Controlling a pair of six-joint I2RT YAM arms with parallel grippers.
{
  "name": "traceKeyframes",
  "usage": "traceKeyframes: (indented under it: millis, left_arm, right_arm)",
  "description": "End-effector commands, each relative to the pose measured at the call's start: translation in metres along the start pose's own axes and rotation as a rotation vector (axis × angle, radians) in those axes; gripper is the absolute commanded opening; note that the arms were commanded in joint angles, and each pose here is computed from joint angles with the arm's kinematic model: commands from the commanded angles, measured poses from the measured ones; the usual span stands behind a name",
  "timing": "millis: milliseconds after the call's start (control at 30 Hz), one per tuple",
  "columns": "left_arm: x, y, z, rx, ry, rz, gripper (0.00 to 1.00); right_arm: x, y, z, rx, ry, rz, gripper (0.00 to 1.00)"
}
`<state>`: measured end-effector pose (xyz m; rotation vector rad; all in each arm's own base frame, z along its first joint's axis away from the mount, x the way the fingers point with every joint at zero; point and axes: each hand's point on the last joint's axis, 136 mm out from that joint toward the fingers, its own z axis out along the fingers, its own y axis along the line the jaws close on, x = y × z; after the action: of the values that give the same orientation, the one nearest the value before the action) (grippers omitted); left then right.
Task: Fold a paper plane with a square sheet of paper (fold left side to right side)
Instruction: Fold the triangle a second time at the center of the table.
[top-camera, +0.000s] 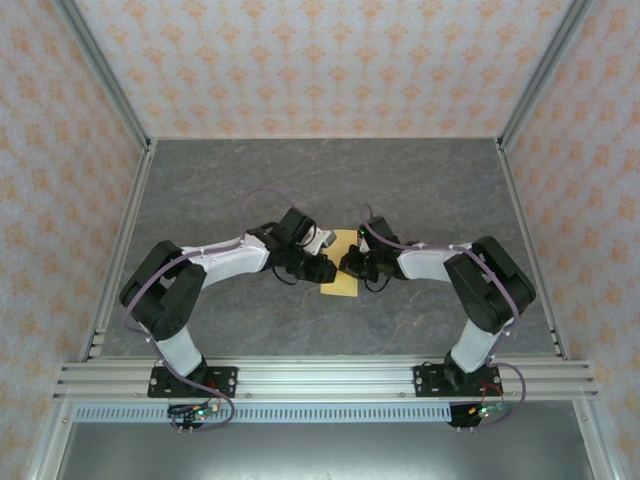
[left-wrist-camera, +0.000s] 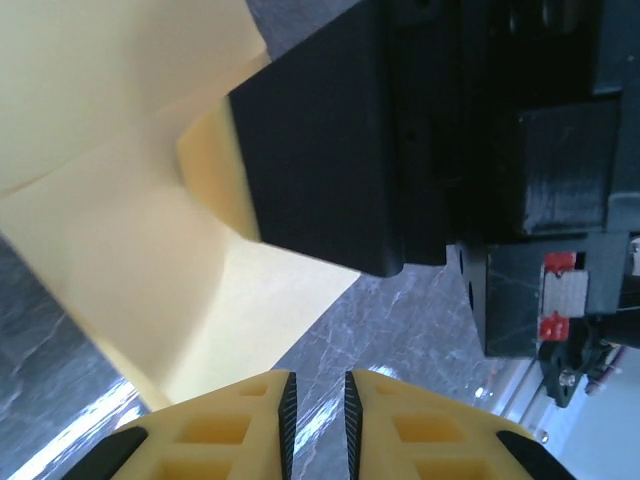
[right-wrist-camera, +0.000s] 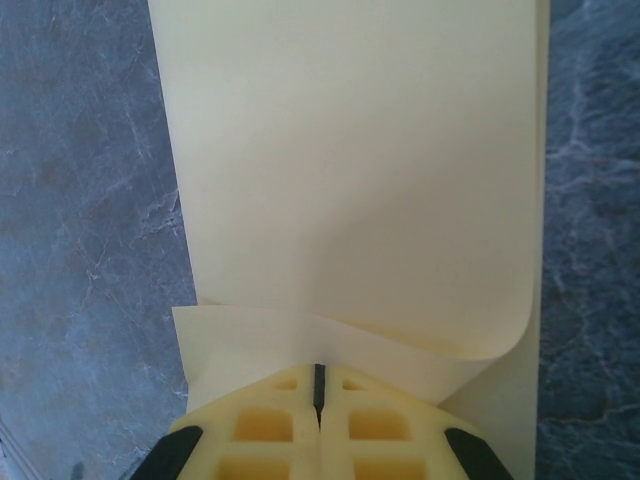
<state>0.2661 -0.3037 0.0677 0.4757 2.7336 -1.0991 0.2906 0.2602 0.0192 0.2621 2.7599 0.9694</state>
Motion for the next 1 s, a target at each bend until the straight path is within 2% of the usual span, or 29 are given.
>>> traceKeyframes:
  millis: [0,600,967]
  left_arm:
    - [0.005,0.0,0.013,0.048,0.029,-0.036,0.21]
    - [0.03,0.046,0.029,-0.12,0.109,-0.068,0.21]
    - [0.037,0.057,0.028,-0.171,0.121,-0.071,0.18]
  right_arm:
    - [0.019,-0.042,0.006,0.163,0.054,0.03,0.02]
    - [0.018,-0.042,0.004,0.186,0.06,0.013,0.02]
    - [0.019,-0.042,0.002,0.19,0.06,0.003,0.02]
